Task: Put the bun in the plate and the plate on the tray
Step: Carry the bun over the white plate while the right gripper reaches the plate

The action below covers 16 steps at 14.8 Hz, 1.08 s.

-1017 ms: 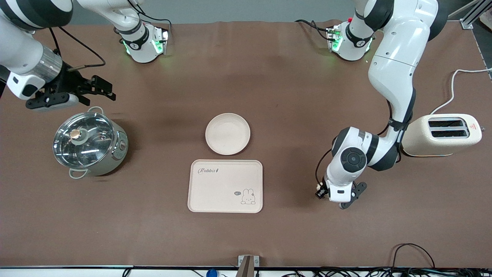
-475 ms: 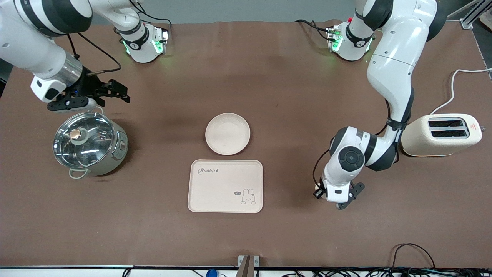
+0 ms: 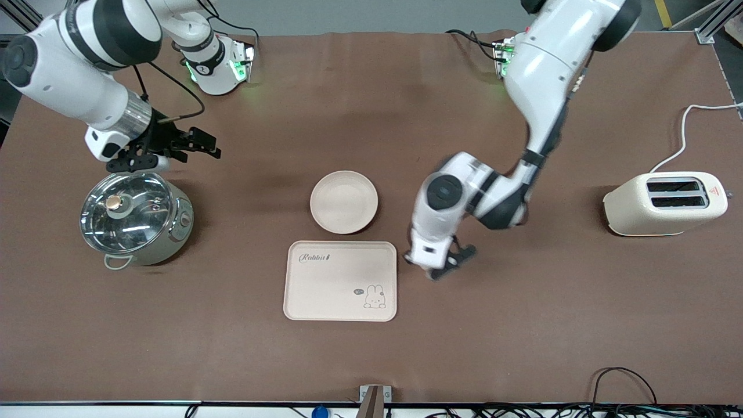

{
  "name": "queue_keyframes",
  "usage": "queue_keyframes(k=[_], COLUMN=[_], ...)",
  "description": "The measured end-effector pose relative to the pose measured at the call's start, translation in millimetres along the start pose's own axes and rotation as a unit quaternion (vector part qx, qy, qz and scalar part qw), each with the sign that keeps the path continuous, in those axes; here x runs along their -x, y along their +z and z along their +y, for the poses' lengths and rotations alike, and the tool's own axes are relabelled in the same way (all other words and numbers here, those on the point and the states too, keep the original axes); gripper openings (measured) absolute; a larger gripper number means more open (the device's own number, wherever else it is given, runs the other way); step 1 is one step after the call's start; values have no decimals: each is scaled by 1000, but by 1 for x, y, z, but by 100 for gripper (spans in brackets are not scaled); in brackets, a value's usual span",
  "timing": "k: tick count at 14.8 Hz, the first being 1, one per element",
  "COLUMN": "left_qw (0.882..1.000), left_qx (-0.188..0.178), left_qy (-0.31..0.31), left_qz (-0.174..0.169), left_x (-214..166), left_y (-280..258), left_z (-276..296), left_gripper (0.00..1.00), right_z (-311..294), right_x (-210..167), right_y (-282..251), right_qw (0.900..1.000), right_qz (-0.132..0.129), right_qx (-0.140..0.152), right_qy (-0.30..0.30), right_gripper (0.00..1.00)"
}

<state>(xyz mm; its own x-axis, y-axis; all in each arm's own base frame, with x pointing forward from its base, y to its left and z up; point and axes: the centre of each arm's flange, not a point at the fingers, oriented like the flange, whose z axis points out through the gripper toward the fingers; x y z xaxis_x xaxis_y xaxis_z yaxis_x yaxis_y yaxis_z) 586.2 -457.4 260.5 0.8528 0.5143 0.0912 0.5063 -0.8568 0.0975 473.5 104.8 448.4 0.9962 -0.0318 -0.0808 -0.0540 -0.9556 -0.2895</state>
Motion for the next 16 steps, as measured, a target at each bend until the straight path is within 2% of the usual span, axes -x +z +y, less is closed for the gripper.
queue_keyframes(k=[2, 6, 9, 11, 15, 16], left_qw=[1000, 998, 998, 997, 995, 995], left_qx=[11, 34, 40, 42, 51, 52], left_qy=[12, 34, 32, 35, 36, 32], left_qz=[-2, -28, -48, -52, -72, -74], left_x=[51, 121, 139, 147, 174, 179], left_y=[-11, -18, -12, -5, 3, 4], left_z=[23, 44, 47, 48, 52, 53], left_gripper=[7, 8, 13, 23, 24, 29], right_z=[3, 9, -6, -12, -26, -32], right_x=[4, 5, 3, -1, -2, 0], right_y=[20, 60, 107, 140, 189, 197], right_qw=[1000, 999, 998, 997, 997, 996], right_qz=[-5, 19, 20, 19, 24, 27], right_qx=[-16, -31, -38, -38, -29, -35], right_qy=[15, 40, 51, 61, 68, 75], right_gripper=[100, 100, 100, 100, 100, 100])
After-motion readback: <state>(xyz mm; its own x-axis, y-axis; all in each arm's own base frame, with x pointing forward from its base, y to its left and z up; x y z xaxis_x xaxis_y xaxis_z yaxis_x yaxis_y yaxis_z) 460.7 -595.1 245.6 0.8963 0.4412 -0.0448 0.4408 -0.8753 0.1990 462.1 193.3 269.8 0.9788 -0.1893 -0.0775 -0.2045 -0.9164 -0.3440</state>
